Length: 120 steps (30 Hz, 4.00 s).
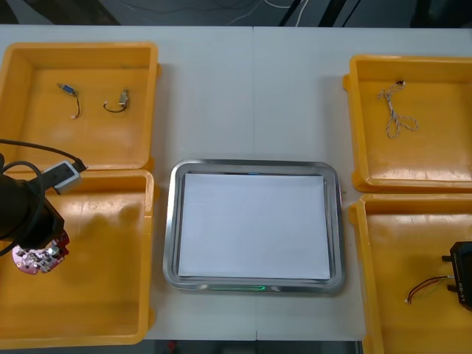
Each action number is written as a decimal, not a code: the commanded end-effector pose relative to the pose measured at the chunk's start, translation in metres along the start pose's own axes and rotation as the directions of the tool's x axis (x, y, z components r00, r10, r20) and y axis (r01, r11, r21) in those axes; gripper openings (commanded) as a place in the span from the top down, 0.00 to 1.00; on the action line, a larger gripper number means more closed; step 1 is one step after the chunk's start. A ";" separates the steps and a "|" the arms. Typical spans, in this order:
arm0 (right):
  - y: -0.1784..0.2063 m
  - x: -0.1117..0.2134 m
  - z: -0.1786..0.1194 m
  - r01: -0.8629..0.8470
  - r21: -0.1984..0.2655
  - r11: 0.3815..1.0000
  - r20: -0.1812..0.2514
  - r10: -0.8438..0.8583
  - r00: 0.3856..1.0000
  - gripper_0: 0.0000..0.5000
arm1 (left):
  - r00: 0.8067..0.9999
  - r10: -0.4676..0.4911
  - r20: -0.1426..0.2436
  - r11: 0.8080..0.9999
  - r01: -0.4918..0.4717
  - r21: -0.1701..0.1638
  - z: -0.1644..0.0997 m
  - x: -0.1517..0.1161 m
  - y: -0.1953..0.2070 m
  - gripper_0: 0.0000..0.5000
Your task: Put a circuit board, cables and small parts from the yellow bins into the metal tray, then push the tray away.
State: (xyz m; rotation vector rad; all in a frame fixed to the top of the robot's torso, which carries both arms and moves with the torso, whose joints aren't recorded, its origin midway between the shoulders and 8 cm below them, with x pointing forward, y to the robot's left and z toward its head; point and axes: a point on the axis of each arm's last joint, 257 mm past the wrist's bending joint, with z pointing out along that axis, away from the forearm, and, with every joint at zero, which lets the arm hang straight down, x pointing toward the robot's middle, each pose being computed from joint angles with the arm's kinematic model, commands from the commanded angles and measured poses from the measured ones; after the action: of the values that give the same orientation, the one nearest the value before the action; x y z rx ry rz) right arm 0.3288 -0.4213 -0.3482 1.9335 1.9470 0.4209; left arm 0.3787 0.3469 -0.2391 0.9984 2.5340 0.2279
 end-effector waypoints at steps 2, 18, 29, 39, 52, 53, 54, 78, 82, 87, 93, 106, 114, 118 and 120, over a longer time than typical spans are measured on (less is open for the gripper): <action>-0.038 0.012 0.014 0.000 0.074 0.997 -0.021 0.001 1.000 0.95 | 0.999 0.024 0.046 1.000 -0.023 -0.013 -0.027 -0.029 -0.002 1.00; -0.016 -0.003 -0.021 0.040 0.064 0.997 0.015 -0.041 0.999 1.00 | 0.992 0.064 0.105 0.998 -0.064 -0.001 -0.065 -0.083 -0.030 1.00; 0.001 -0.008 -0.084 0.126 0.151 0.980 0.026 -0.131 0.991 1.00 | 0.985 0.040 0.168 0.998 -0.048 0.044 -0.073 -0.133 -0.078 1.00; 0.020 0.005 -0.141 0.324 0.124 0.938 -0.017 -0.325 0.946 1.00 | 0.976 0.029 0.214 0.997 -0.045 0.071 -0.073 -0.186 -0.129 1.00; 0.055 0.002 -0.188 0.656 0.063 0.752 -0.028 -0.656 0.754 1.00 | 0.978 0.021 0.206 0.998 -0.035 0.061 -0.050 -0.230 -0.173 1.00; 0.058 0.004 -0.190 0.669 0.054 0.741 -0.029 -0.669 0.743 1.00 | 0.979 0.024 0.204 0.997 -0.038 0.063 -0.048 -0.230 -0.175 1.00; 0.063 0.005 -0.192 0.695 0.040 0.717 -0.026 -0.695 0.719 1.00 | 0.978 0.020 0.206 0.997 -0.034 0.064 -0.044 -0.232 -0.178 1.00; 0.117 0.021 -0.212 0.999 0.034 0.041 0.053 -0.998 0.039 1.00 | 0.973 -0.010 0.232 0.998 -0.005 0.062 0.030 -0.225 -0.220 1.00; 0.118 0.038 -0.212 0.998 -0.008 -0.058 0.041 -0.997 -0.058 1.00 | 0.972 -0.020 0.234 0.998 0.005 0.064 0.037 -0.224 -0.219 1.00; 0.122 0.063 -0.218 0.986 -0.082 -0.143 0.051 -0.989 -0.139 1.00 | 0.973 -0.022 0.230 0.998 0.008 0.064 0.039 -0.222 -0.221 1.00; 0.122 0.089 -0.222 0.966 -0.141 -0.217 0.048 -0.976 -0.212 1.00 | 0.973 -0.025 0.230 0.998 0.012 0.054 0.041 -0.221 -0.218 1.00; 0.106 0.139 -0.220 0.887 -0.162 -0.433 0.061 -0.901 -0.429 1.00 | 0.972 -0.047 0.229 0.998 0.034 0.059 0.041 -0.220 -0.217 0.54; 0.100 0.157 -0.215 0.843 -0.145 -0.518 0.064 -0.855 -0.515 1.00 | 0.971 -0.062 0.229 0.997 0.048 0.065 0.041 -0.220 -0.216 0.00; 0.098 0.164 -0.211 0.823 -0.122 -0.554 0.067 -0.832 -0.550 1.00 | 0.970 -0.072 0.233 0.996 0.057 0.067 0.037 -0.222 -0.212 0.00; 0.097 0.168 -0.208 0.812 -0.115 -0.573 0.063 -0.820 -0.569 1.00 | 0.968 -0.097 0.230 0.993 0.080 0.083 0.032 -0.225 -0.208 0.00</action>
State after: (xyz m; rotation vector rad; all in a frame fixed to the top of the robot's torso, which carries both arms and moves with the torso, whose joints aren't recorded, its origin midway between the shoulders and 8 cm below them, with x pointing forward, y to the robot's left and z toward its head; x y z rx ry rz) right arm 0.3203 -0.2438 -0.1323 -0.7231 2.5927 0.0257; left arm 0.4057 0.0540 -0.2828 0.9887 2.3733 0.0648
